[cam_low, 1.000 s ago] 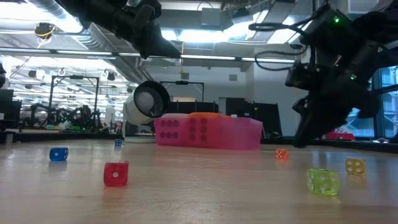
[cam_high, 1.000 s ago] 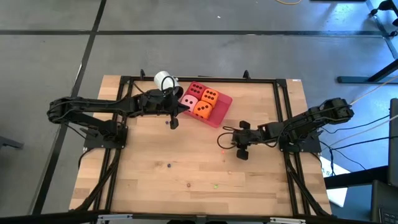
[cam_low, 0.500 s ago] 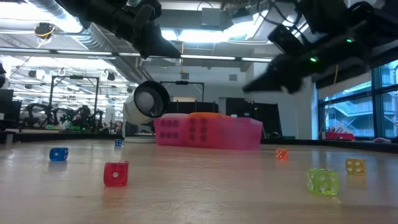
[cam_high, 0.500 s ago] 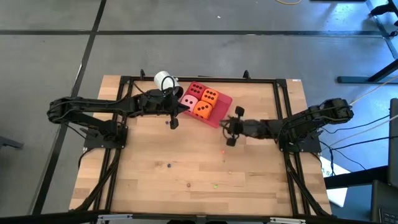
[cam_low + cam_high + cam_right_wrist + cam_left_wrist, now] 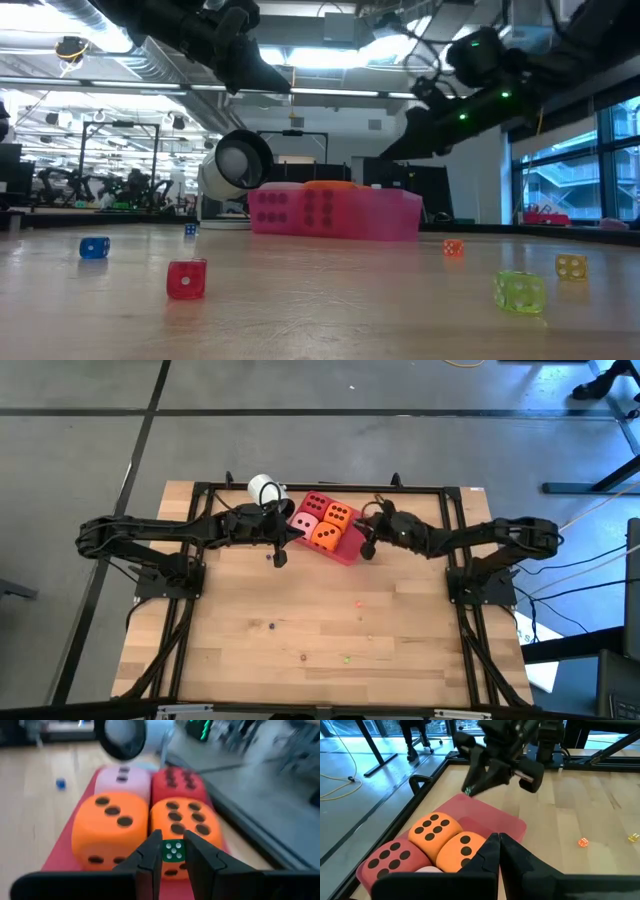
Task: Pick & Place Dice
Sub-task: Put the small green die into the red bin, then put the top small blue die into the red bin
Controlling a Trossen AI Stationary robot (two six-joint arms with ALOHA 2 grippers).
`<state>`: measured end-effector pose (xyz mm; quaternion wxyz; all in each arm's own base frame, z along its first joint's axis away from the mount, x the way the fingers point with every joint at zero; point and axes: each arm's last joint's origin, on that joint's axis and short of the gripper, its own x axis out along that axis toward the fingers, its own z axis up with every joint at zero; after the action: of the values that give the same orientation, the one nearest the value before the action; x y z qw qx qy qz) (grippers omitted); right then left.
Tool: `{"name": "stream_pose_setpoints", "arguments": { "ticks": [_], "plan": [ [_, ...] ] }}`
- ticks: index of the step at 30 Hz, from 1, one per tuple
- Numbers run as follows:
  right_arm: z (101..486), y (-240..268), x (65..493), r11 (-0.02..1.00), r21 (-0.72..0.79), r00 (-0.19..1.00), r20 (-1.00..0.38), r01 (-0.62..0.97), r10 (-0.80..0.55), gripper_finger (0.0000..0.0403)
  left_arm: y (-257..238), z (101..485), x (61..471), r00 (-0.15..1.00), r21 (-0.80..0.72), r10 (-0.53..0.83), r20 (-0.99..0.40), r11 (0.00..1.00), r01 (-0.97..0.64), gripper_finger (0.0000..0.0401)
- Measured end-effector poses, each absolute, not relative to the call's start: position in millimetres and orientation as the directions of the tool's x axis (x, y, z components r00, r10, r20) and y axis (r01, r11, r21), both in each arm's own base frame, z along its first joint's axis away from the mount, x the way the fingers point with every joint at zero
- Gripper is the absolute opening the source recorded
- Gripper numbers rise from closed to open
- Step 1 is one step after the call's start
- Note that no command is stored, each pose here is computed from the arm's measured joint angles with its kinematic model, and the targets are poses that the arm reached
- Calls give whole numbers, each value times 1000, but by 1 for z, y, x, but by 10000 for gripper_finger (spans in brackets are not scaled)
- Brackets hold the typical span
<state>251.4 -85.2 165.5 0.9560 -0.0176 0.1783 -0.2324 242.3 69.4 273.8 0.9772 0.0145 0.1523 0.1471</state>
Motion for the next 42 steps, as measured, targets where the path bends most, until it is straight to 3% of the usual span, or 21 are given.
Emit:
{"name": "stream_pose_setpoints", "arguments": {
  "ticks": [3, 8, 12, 20, 24, 36, 42],
  "plan": [
    [170, -97, 263, 891, -134, 776, -446, 434, -445, 73, 69, 274, 242, 910, 73, 293, -294, 956, -284, 6],
    [185, -114, 280, 891, -158, 592, -695, 427, -407, 73, 69, 274, 242, 910, 73, 293, -293, 956, -284, 2],
    [186, -126, 294, 884, -146, 478, -796, 445, -372, 73, 69, 274, 242, 910, 97, 294, -294, 956, -277, 1],
    [168, -147, 320, 864, -134, 370, -864, 486, -342, 73, 69, 274, 242, 910, 113, 292, -294, 956, -271, 3],
    [171, -151, 324, 862, -93, 370, -876, 499, -309, 78, 69, 273, 242, 909, 121, 292, -297, 956, -268, 1],
    [171, -151, 323, 862, -89, 359, -884, 498, -299, 181, 69, 273, 242, 908, 124, 291, -301, 956, -266, 5],
    [171, -151, 323, 860, -106, 348, -885, 498, -311, 207, 69, 273, 242, 908, 123, 291, -301, 956, -266, 1]
  ]
}}
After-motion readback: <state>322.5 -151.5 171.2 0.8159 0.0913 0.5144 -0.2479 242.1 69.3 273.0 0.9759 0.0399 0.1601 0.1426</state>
